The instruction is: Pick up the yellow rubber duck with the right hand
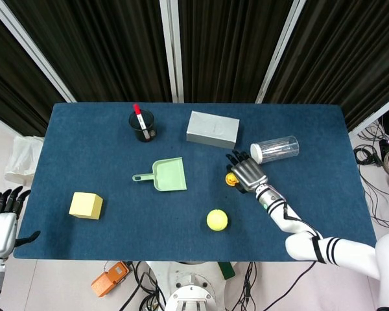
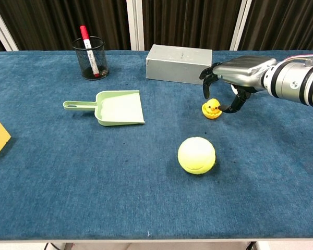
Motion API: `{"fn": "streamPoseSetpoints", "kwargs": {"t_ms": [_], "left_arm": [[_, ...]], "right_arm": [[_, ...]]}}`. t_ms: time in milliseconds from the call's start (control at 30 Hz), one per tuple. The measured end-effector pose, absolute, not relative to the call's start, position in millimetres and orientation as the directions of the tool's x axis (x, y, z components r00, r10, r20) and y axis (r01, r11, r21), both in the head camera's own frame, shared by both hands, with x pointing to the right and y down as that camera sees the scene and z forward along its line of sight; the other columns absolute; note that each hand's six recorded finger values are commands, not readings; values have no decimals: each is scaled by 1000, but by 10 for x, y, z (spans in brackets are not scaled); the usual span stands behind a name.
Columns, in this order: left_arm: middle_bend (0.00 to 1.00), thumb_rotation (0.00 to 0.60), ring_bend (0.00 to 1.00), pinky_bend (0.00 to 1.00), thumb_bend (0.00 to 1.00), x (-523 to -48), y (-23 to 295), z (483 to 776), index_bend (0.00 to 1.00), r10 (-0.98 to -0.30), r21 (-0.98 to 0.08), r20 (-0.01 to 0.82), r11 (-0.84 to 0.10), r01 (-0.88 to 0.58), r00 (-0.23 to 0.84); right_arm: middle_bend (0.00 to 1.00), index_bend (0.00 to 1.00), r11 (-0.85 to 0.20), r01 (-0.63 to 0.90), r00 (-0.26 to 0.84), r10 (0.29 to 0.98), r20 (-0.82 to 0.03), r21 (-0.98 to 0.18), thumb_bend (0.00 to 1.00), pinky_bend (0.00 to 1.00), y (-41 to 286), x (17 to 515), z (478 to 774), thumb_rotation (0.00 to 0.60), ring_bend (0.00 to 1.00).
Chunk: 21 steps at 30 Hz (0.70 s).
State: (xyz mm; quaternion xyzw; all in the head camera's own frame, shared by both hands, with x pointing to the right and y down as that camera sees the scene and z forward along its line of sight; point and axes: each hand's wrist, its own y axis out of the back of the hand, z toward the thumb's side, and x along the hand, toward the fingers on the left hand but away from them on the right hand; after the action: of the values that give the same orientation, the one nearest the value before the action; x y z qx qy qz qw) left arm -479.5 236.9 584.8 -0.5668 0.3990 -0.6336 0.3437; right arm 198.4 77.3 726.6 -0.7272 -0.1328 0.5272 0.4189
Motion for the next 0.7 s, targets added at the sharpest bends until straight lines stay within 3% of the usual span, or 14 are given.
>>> {"fn": "streamPoseSetpoints", "kwargs": {"t_ms": [267, 467, 700], "left_arm": [[37, 600, 0, 0, 14, -4804, 2360, 5850, 116, -889, -897, 441, -442, -20, -120], [37, 600, 0, 0, 14, -4794, 2341, 5863, 116, -890, -897, 441, -442, -25, -113], [37, 600, 0, 0, 14, -4771, 2309, 5888, 116, -893, -898, 439, -438, -30, -102]], "right_arm": [[143, 289, -602, -208, 418, 658, -626, -771, 536, 174, 729, 2020, 7106, 600, 71], [143, 290, -544, -179, 398, 722, -566, -820, 532, 174, 644, 2256, 6801, 600, 71], [144, 199, -459, -146, 283, 830, -482, -876, 253, 177, 751, 2934, 6365, 600, 71]]}}
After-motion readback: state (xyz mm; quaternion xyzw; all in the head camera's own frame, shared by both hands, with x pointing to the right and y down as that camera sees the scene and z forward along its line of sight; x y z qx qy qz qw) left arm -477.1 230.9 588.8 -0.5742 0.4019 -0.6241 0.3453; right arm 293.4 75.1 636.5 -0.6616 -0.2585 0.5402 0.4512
